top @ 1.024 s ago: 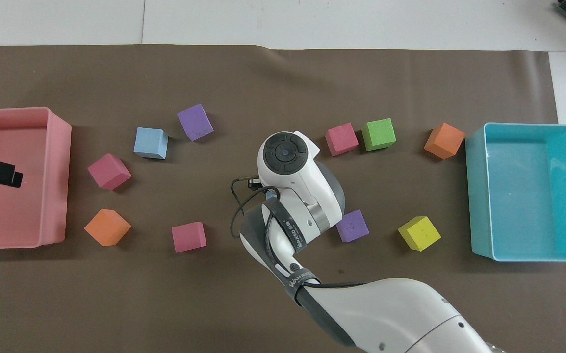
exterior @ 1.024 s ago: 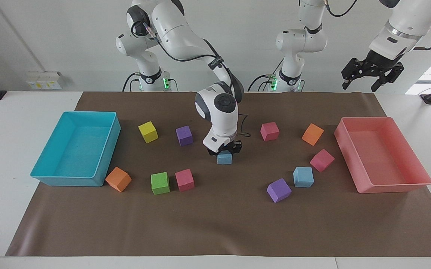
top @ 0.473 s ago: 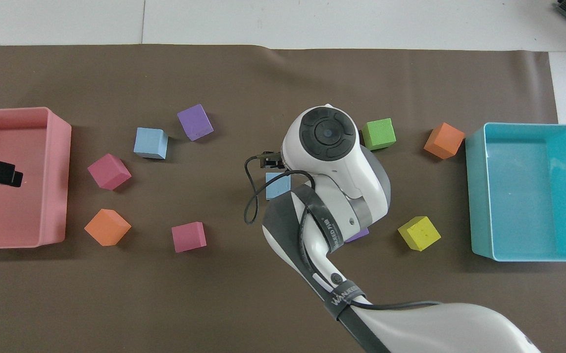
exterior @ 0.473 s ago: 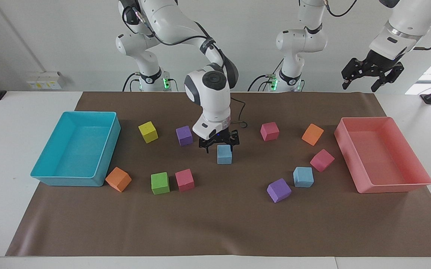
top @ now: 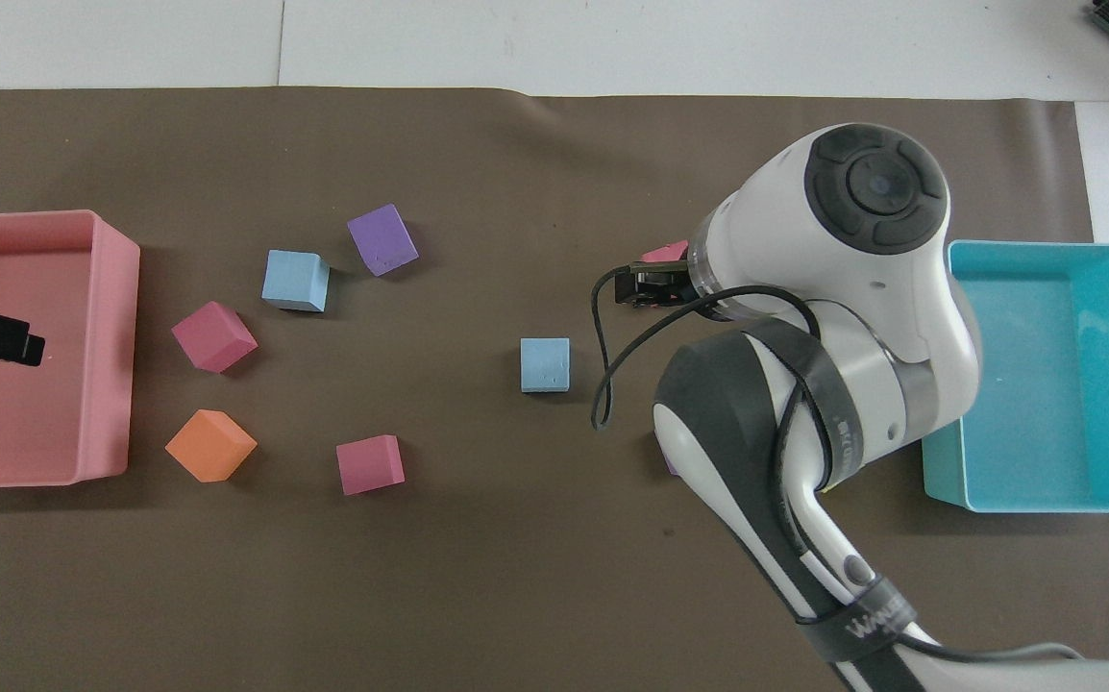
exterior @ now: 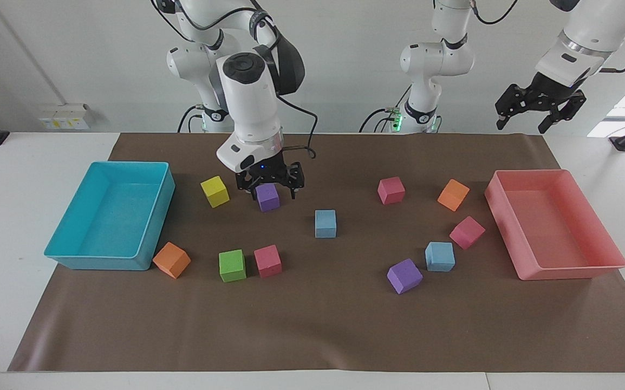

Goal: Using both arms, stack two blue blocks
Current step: 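Draw back the right gripper while the left gripper reaches the blue cube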

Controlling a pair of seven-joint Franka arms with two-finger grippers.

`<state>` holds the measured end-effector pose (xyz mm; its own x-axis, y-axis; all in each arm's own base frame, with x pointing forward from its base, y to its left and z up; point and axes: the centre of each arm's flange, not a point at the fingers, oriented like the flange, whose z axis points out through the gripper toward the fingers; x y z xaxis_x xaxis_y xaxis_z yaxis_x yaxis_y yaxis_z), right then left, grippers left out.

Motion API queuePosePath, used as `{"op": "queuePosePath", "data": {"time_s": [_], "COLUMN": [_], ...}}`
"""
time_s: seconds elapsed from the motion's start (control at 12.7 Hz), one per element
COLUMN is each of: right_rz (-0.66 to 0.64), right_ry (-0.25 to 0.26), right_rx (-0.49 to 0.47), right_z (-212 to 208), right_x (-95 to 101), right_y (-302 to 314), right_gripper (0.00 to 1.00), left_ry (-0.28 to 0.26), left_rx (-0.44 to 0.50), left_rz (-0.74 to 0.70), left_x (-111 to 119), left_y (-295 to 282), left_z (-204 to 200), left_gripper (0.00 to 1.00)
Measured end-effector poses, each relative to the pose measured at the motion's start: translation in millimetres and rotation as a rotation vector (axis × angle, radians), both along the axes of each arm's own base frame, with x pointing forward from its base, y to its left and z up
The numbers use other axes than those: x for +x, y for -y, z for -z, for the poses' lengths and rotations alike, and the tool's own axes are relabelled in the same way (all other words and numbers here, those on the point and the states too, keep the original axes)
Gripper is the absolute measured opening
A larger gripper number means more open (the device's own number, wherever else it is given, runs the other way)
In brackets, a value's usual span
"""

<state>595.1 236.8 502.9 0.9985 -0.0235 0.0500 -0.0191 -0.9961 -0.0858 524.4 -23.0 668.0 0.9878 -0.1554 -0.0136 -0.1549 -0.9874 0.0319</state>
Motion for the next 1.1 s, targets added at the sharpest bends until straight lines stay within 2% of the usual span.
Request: {"op": "queuePosePath", "data": {"time_s": [0.16, 0.39, 0.55, 0.63, 0.79, 1.1], "right_rz": [-0.02, 0.016, -0.008, -0.013, -0.02, 0.027], "right_ry": [-0.037, -0.044, -0.052, -0.06, -0.084, -0.144], "right_rx": [0.101, 0.311, 0.369, 0.401, 0.471, 0.533], "right_z": [13.2, 49.9, 73.6, 81.6, 102.0, 153.9], "right_x": [8.0, 14.0, 8.6, 5.9, 0.6, -7.8], "right_y": [27.0, 61.6, 65.8, 66.3, 68.8, 65.4], "right_gripper": [1.0, 0.95, 0.84, 0.82, 0.59, 0.08], "left_ry": [0.011, 0.056, 0.066, 0.073, 0.098, 0.12], "left_rx": [-0.001, -0.002, -0.003, -0.003, -0.005, -0.009], "left_rz": [0.003, 0.008, 0.015, 0.026, 0.053, 0.059], "left_x": [1.2, 10.8, 26.4, 36.2, 53.6, 74.4], "left_y": [1.0, 4.9, 10.7, 18.1, 37.2, 68.4], "left_z": [-0.8, 1.7, 19.0, 30.6, 53.8, 93.7], "left_gripper": [1.0, 1.0, 1.0, 1.0, 1.0, 1.0]}}
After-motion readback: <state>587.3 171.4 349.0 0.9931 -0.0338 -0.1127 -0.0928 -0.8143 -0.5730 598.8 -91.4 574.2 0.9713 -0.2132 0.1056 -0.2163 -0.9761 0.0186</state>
